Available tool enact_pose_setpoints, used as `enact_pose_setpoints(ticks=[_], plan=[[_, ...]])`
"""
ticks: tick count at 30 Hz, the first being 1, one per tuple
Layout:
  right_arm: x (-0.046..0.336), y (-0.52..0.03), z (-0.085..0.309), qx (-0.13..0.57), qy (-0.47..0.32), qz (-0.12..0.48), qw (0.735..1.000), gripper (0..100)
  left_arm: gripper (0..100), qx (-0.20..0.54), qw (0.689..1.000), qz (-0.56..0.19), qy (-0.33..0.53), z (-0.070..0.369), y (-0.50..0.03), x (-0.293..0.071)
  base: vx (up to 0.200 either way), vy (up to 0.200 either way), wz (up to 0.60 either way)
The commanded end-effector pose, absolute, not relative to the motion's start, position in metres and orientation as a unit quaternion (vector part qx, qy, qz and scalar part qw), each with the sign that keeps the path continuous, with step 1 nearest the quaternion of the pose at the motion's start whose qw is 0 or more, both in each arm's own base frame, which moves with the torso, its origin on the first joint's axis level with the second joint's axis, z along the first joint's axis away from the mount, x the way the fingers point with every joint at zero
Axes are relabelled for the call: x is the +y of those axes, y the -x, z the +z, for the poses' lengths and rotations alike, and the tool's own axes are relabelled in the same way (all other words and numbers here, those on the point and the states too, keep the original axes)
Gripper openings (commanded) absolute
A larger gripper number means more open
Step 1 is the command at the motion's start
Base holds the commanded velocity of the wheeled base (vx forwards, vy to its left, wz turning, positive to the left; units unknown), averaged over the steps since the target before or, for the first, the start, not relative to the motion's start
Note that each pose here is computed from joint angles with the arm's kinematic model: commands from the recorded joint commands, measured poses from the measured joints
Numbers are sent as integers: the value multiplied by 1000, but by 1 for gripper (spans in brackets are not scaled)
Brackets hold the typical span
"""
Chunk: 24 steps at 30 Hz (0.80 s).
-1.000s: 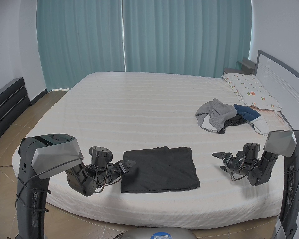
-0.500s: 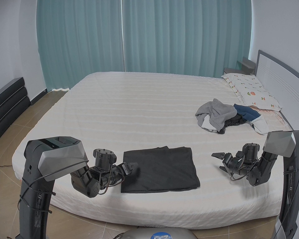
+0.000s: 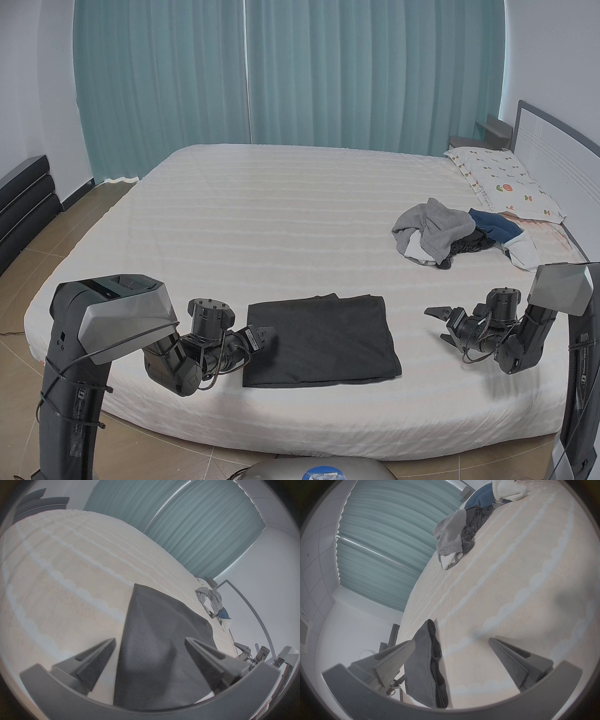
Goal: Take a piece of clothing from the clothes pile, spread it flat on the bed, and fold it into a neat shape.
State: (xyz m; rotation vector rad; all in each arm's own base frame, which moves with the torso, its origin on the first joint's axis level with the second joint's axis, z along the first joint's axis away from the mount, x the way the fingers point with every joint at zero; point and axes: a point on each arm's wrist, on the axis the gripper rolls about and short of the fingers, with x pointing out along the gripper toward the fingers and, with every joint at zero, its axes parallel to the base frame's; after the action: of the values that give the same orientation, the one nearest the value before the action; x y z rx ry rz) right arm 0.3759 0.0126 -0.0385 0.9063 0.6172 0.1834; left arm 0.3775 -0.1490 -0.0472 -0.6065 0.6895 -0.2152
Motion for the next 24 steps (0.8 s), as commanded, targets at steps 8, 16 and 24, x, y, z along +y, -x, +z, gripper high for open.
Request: enact_pose_setpoints(ticks=[8, 16, 24], plan=[[13, -376, -39, 293, -430, 88, 849, 100, 0, 323, 896, -91, 292, -48, -380, -150, 0, 0, 0], [13, -376, -39, 294, -430, 88, 849, 100, 0, 315, 900, -76, 290, -48, -382, -148, 0, 0, 0], [13, -376, -39, 294, -430, 88, 849, 100, 0, 310, 903, -68, 289, -46, -382, -148, 0, 0, 0]])
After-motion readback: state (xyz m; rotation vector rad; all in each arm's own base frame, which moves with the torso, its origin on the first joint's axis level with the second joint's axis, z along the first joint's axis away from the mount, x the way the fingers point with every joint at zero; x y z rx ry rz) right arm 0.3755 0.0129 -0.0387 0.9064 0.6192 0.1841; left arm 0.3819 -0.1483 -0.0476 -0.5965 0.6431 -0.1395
